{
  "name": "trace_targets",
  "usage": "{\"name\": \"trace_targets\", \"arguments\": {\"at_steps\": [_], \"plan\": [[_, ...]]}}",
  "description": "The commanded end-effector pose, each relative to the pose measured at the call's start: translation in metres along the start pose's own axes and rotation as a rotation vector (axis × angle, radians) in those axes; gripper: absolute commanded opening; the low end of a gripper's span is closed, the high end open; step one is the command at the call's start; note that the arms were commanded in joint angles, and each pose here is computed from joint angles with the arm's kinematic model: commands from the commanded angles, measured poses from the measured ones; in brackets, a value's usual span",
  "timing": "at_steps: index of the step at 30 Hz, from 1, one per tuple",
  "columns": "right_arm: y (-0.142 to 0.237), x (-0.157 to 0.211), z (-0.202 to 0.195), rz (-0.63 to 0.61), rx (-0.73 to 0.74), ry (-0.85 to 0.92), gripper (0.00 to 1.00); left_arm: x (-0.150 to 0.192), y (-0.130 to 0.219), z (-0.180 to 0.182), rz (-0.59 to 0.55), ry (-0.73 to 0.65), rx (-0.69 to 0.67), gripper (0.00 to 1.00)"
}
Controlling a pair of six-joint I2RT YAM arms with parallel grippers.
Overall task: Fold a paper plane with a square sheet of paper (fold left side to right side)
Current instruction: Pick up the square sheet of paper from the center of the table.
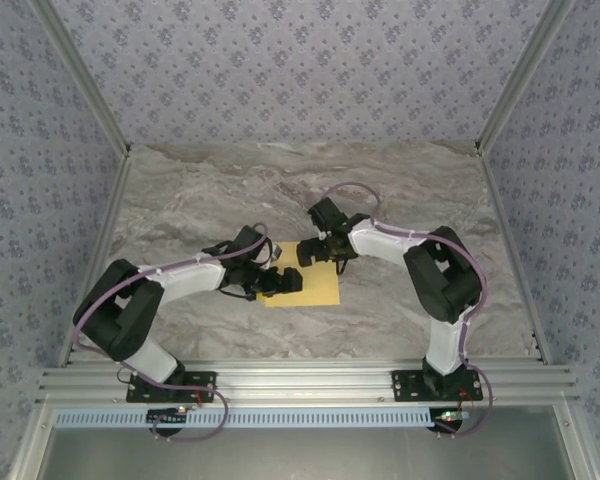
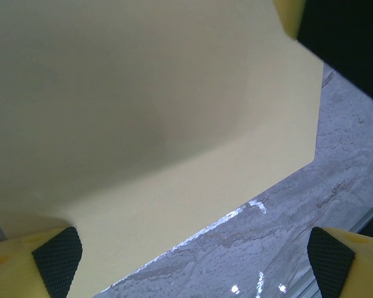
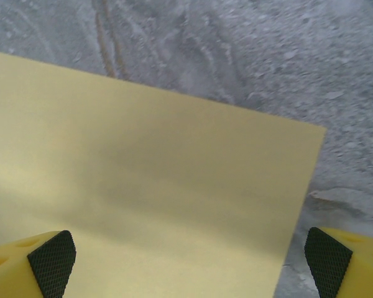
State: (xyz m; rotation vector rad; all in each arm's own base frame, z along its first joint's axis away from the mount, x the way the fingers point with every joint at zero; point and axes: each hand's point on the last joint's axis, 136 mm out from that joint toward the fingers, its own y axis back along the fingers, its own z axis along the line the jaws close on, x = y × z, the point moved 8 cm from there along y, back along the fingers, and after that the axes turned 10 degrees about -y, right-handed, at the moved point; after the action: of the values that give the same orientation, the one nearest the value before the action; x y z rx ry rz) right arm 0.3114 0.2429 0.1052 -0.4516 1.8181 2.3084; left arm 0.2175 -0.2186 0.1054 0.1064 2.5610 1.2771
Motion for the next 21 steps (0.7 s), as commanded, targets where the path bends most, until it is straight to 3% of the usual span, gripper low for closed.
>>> {"name": "trace_targets", "arguments": {"at_steps": [1, 13, 21], "plan": [[-0.009, 0.018, 0.007, 0.088, -0.006, 0.003, 1.00, 0.006, -0.008, 0.005, 0.038, 0.018, -0.023, 0.97], [-0.009, 0.025, 0.026, 0.114, -0.048, 0.046, 0.99, 0.005, -0.010, 0.008, 0.027, 0.022, -0.042, 0.98], [-0.011, 0.028, 0.025, 0.140, -0.037, 0.066, 0.75, -0.004, 0.000, -0.001, -0.043, -0.016, -0.020, 0.98]]}}
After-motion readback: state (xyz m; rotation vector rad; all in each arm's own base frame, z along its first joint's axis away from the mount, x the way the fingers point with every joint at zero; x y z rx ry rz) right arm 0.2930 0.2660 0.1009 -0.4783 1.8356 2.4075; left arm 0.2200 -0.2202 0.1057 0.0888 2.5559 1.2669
